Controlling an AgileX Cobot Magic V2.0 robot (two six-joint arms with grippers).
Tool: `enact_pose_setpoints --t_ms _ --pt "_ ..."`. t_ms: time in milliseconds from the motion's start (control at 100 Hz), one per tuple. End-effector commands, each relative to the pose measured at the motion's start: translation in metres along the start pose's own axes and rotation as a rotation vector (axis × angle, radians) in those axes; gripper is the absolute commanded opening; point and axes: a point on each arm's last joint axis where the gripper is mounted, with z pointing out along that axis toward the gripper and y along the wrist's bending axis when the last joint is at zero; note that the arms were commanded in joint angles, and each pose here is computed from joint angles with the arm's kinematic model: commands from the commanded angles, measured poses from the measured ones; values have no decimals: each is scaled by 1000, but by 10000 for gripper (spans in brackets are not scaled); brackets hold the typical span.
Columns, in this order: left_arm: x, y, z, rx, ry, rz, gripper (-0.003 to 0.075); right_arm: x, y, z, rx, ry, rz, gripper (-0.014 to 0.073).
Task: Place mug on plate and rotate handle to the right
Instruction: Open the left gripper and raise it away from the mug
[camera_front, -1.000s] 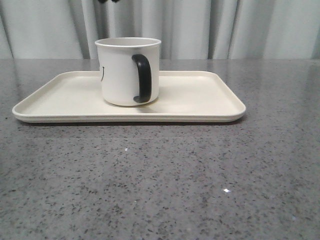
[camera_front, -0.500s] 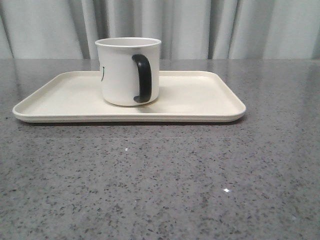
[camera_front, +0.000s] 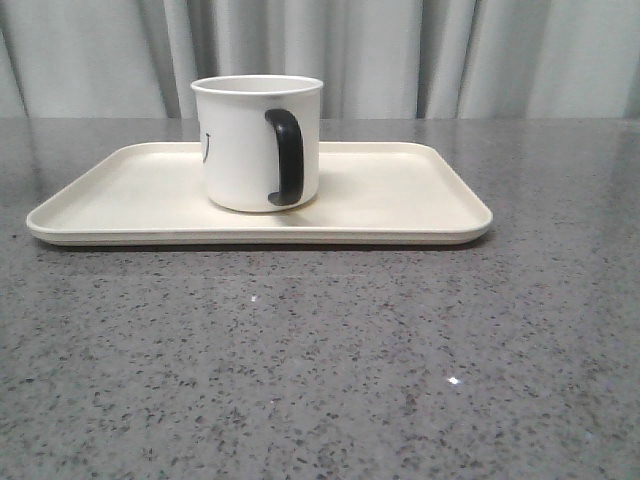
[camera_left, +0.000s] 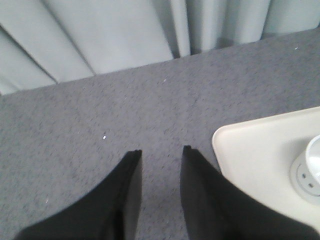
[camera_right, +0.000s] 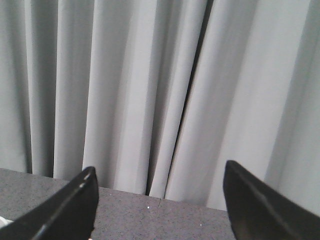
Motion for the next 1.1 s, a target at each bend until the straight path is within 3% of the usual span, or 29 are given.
enact_pose_setpoints --t_ms 0,140,590,850,1090 --pt "11 9 -17 -48 -23 -32 139 -14 -4 2 40 -59 -10 528" --pt "33 20 -18 -117 1 -48 -20 -13 -3 2 33 -53 -10 528" --pt "85 20 -21 -149 -32 -57 -20 -15 1 13 -29 16 -41 528" --pt "93 20 -14 -144 -3 -57 -20 -60 7 65 -175 99 -60 528" --pt "93 20 -14 -144 -3 -57 -20 -90 20 126 -394 202 -32 528"
